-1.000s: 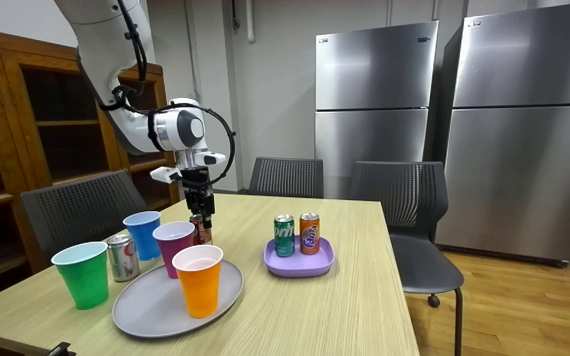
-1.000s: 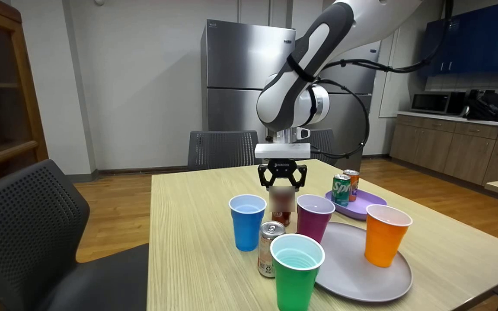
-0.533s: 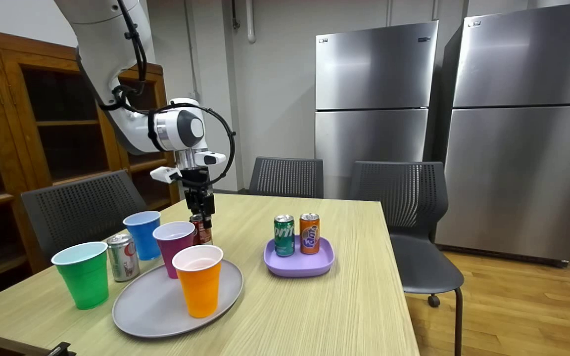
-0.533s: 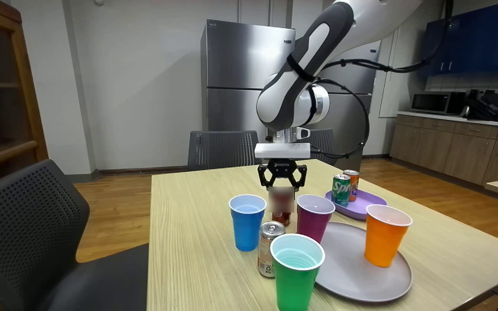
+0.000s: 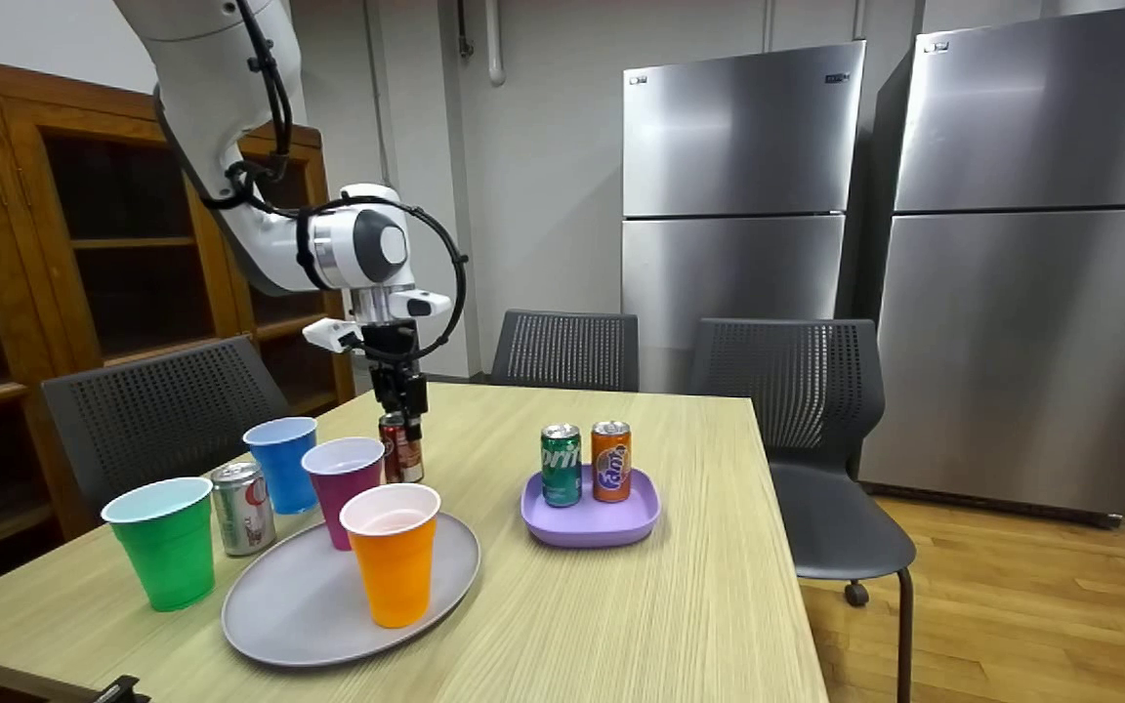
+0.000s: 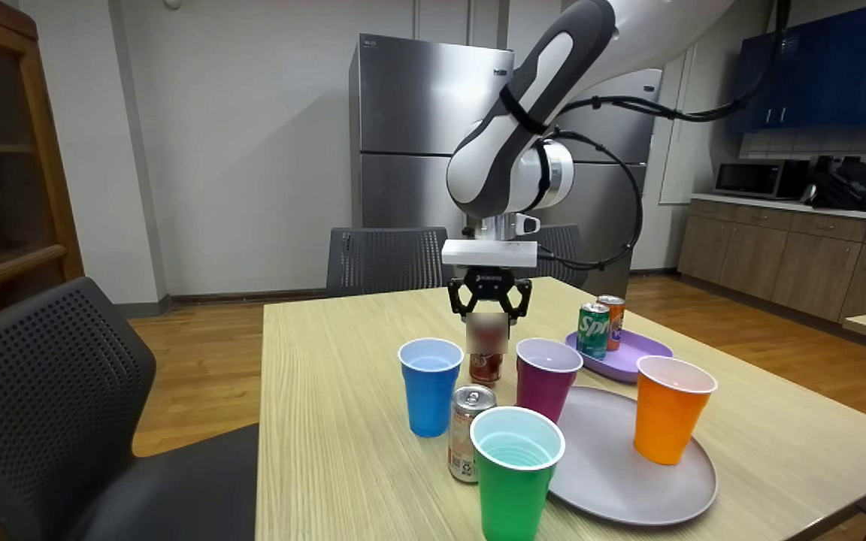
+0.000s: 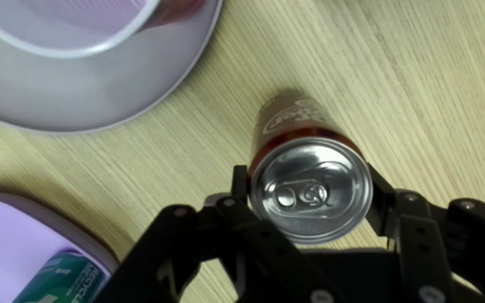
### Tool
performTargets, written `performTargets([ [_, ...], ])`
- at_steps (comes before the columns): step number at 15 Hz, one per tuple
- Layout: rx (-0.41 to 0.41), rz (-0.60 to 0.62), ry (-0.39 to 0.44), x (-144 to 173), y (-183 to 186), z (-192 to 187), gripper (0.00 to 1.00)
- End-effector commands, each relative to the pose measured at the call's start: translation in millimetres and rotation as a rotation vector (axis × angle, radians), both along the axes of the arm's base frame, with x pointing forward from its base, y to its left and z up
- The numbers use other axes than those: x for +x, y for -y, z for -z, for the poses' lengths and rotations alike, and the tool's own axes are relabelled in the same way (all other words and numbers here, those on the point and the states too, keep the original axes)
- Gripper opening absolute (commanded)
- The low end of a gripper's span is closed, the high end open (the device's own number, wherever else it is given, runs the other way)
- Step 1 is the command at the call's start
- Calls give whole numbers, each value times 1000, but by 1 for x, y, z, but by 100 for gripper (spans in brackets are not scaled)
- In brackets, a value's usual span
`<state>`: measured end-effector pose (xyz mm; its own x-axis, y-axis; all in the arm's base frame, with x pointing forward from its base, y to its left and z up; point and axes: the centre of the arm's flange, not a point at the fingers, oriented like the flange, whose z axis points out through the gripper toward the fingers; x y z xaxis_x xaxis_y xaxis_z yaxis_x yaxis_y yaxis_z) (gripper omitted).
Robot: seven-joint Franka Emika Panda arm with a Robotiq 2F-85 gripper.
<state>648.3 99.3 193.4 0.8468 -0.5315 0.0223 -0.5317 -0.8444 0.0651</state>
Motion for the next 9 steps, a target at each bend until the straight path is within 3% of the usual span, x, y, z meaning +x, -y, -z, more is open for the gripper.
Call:
performTargets([
  [1,27,-8,38,5,15,-29,39],
  [9,70,-64,88,11,69,-70,39],
])
